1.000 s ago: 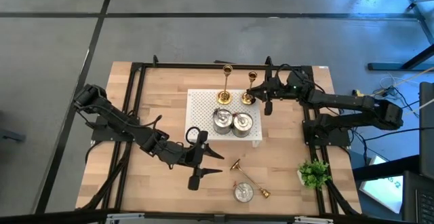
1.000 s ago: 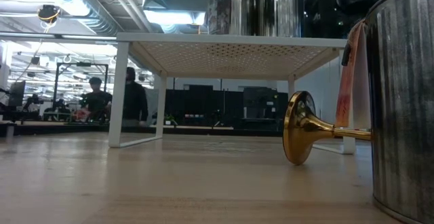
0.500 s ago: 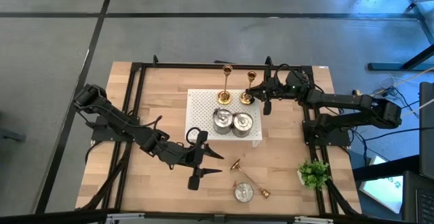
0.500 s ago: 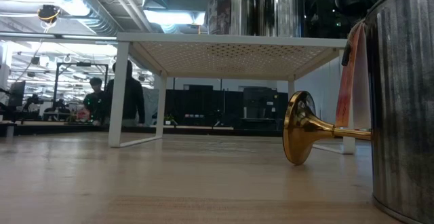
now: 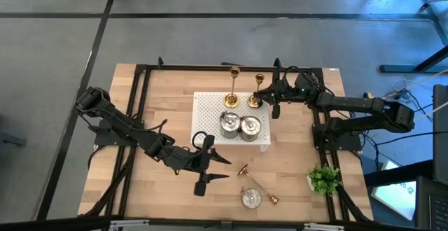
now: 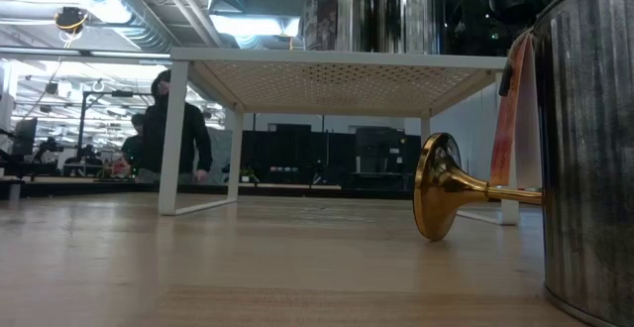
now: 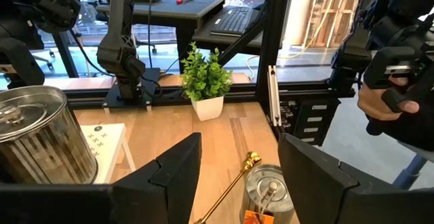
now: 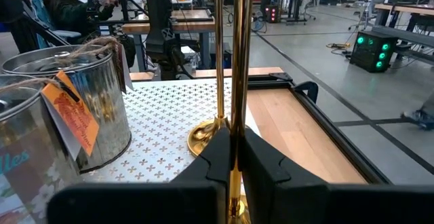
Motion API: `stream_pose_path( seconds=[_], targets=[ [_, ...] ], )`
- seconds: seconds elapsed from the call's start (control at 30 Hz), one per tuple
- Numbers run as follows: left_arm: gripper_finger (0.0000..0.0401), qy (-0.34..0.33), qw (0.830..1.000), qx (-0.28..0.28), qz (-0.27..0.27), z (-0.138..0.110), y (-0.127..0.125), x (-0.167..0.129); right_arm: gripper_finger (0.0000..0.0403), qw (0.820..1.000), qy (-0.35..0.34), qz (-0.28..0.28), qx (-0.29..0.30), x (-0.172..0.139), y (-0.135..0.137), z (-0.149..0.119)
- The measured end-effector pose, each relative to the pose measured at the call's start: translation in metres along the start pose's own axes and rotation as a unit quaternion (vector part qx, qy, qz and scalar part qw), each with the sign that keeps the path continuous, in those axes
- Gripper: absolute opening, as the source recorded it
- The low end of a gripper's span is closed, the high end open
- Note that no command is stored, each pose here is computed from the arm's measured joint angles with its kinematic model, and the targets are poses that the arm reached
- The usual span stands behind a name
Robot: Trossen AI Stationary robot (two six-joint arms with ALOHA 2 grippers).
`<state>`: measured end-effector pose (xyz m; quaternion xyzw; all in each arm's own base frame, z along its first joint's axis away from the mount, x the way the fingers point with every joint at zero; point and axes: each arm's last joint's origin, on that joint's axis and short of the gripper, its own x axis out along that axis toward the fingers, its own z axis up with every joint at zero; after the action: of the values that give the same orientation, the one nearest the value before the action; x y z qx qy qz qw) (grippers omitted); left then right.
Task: Pick & Place candle stick holders
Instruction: Put the left gold candle holder on the shelf aligned with the other gold candle holder
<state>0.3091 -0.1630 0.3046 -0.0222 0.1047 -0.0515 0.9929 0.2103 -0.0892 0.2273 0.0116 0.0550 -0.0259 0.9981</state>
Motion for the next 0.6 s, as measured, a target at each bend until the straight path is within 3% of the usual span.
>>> stream_pose_path(
  seconds=[0.6],
  targets=[
    [0.0192,0.015,1.000,0.006,-0.004,-0.0087,-0.0031,0.0062,0.0053,1.000,0.004,0.004,0.002,0.0000,0.0002,-0.0007]
  ],
)
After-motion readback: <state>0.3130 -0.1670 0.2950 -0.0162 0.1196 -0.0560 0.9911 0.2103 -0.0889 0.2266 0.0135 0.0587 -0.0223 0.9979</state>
